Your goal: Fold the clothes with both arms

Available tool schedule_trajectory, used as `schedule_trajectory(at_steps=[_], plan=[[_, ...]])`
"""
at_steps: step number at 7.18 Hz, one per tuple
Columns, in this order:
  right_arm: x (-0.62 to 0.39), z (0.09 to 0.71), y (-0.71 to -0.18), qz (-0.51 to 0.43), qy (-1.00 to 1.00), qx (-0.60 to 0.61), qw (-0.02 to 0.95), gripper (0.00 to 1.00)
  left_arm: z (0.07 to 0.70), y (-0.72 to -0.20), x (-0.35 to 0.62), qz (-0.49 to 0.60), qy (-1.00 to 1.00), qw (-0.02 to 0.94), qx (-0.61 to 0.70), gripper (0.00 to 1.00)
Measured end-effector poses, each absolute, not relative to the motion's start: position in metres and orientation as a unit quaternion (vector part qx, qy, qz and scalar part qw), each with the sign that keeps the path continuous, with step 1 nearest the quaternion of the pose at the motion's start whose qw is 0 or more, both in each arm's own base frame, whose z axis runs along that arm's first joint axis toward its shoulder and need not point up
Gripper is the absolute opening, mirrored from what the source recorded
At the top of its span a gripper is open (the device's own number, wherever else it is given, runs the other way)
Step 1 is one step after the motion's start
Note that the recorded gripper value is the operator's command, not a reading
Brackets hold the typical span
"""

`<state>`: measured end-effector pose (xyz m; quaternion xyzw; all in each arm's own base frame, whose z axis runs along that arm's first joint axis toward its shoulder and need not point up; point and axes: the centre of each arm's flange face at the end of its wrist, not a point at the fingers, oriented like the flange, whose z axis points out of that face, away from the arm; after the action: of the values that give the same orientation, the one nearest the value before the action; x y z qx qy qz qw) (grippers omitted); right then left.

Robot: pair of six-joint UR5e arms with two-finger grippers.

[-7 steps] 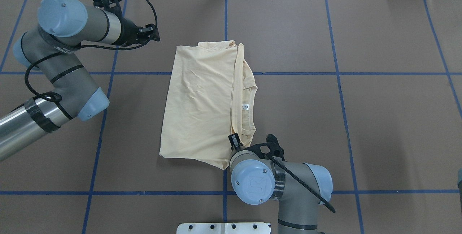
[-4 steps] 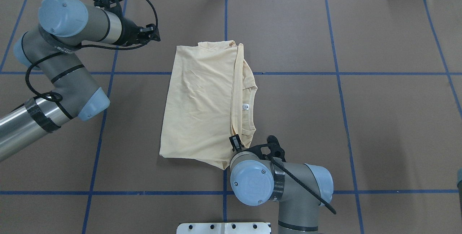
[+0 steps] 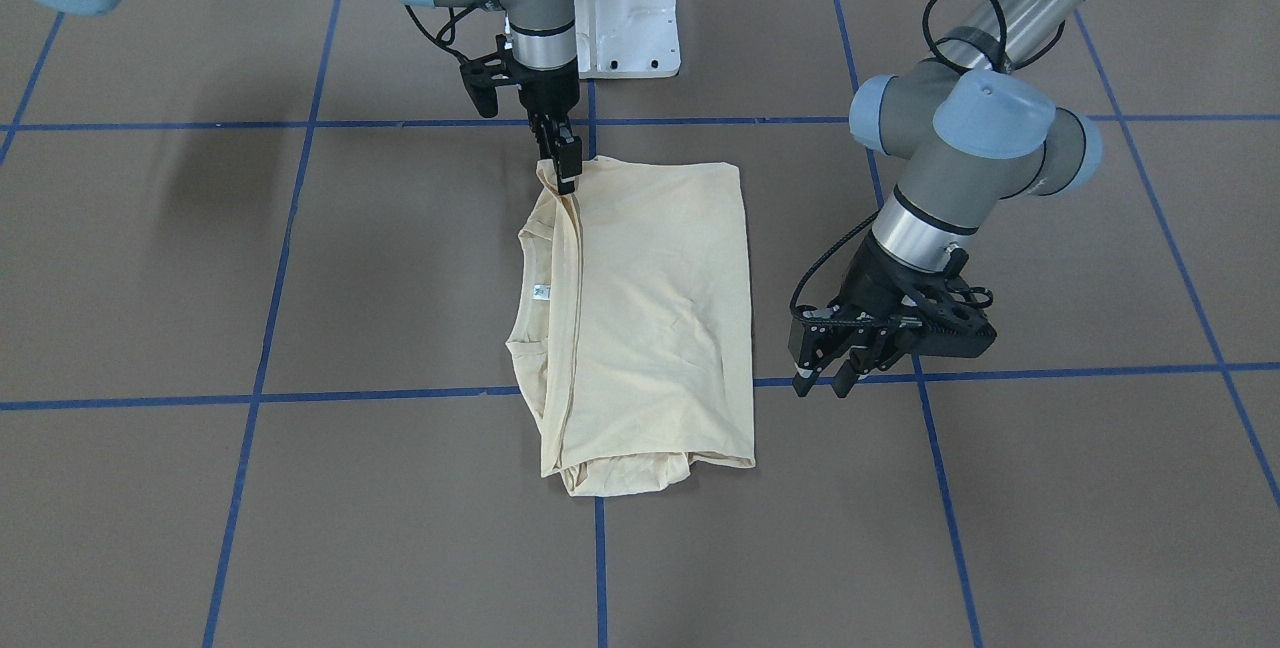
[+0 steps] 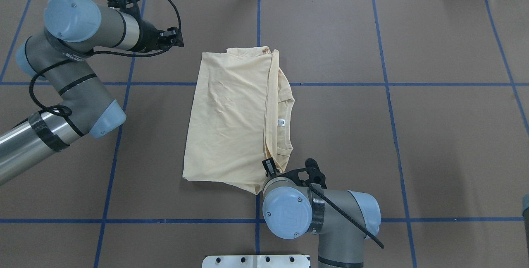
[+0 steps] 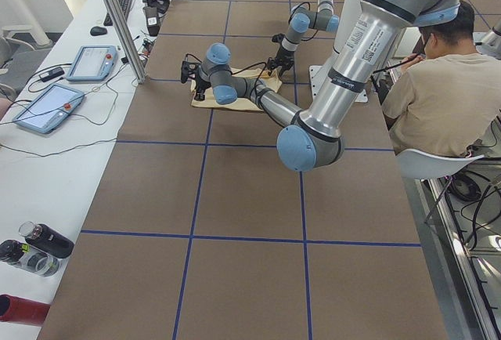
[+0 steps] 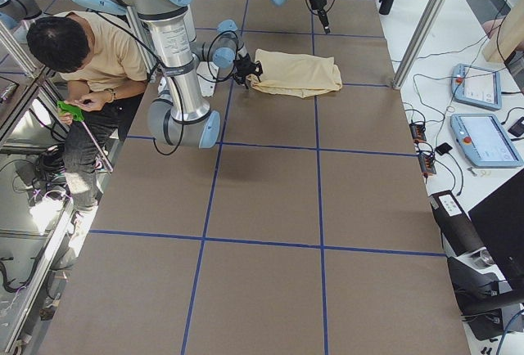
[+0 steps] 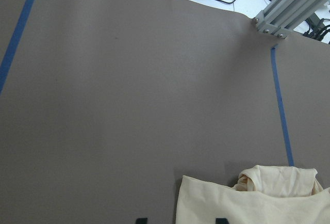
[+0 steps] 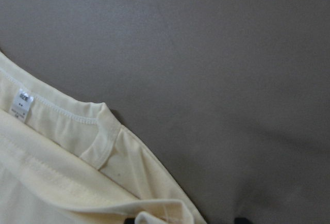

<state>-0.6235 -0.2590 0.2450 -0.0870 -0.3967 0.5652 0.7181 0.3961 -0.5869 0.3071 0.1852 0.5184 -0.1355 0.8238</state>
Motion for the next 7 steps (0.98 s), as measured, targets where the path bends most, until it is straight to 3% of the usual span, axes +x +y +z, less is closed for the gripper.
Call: schedule_trajectory(at_steps=[2,7], plan=[[-0.6246,0.2453,-0.2573,0.564,-0.396,-0.088,0.719,0.0,0.3047,-0.5866,0.3953,-0.136,0.52,0.823,0.186,0.54],[-0.6225,0.2389,-0.2615,0.565,-0.404,-0.09,0.714,0.0,0.3031,-0.5856,0.3928,-0.136,0.521,0.821,0.188,0.54]])
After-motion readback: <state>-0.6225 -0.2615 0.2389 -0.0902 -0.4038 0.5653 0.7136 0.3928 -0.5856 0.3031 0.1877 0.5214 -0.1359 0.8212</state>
